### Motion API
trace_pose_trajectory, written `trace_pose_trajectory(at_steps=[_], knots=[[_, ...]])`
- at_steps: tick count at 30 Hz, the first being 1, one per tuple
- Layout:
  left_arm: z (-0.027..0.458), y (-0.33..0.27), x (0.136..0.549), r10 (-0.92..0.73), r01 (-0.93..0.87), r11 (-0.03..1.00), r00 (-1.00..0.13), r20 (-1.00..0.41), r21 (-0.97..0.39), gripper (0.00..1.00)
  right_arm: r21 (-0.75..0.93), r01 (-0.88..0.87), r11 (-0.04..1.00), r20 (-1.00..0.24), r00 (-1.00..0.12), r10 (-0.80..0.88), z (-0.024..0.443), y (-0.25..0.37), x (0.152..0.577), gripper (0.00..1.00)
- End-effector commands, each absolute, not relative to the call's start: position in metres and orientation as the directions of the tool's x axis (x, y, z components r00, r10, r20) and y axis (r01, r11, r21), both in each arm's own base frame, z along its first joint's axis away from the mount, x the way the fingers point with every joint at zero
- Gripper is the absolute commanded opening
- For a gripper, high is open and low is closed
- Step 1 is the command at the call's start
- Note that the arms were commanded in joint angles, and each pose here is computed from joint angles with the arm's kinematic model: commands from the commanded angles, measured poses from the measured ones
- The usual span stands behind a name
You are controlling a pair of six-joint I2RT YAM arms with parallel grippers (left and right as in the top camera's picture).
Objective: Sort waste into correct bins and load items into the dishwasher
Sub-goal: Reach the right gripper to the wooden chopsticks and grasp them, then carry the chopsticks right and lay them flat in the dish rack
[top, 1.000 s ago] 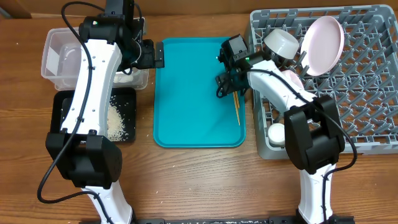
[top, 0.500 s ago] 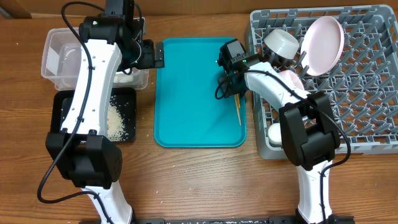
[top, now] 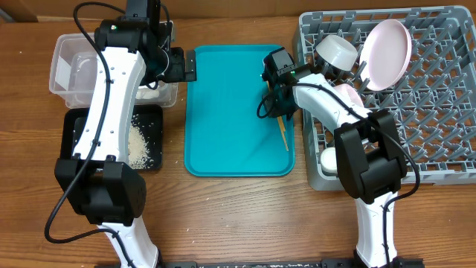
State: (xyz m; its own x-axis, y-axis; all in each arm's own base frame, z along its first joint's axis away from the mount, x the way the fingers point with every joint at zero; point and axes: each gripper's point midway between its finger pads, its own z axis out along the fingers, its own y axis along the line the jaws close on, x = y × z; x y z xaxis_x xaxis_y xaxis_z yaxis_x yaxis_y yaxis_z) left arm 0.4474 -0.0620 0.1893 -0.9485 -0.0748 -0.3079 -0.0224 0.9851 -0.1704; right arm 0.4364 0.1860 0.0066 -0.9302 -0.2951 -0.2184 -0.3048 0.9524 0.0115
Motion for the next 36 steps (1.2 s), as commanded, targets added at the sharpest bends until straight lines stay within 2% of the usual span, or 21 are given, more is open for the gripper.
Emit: trace_pose_trajectory(at_steps=[1, 12, 20, 28, 34, 36], knots=[[0.211, -0.063, 0.448, -0.077, -0.014, 0.985, -0.929, -0.361, -0.174, 1.0, 0.027, -0.278, 0.96, -0.185, -0.945, -0.268, 0.002, 0.186, 0.432, 0.17], [0.211, -0.063, 0.448, -0.077, -0.014, 0.985, -0.929, -0.361, -0.174, 1.0, 0.038, -0.28, 0.959, -0.149, -0.951, -0.271, 0.041, 0.189, 0.431, 0.17], [0.211, -0.063, 0.448, -0.077, -0.014, 0.985, -0.93, -0.36, -0.174, 1.0, 0.11, -0.27, 0.957, -0.194, -0.95, -0.246, 0.095, 0.201, 0.441, 0.17], [0.211, -0.063, 0.448, -0.077, -0.014, 0.985, -0.929, -0.361, -0.174, 1.0, 0.164, -0.071, 0.984, -0.273, -0.962, -0.023, 0.19, 0.168, 0.458, 0.16], [0.211, -0.063, 0.448, -0.077, -0.014, 0.985, -0.93, -0.36, -0.174, 1.0, 0.232, 0.201, 0.952, -0.309, -0.913, 0.268, 0.252, 0.097, 0.457, 0.12], [0.211, -0.062, 0.448, -0.078, -0.015, 0.985, -0.929, -0.361, -0.175, 1.0, 0.233, 0.248, 0.94, -0.314, -0.896, 0.314, 0.262, 0.073, 0.454, 0.12]])
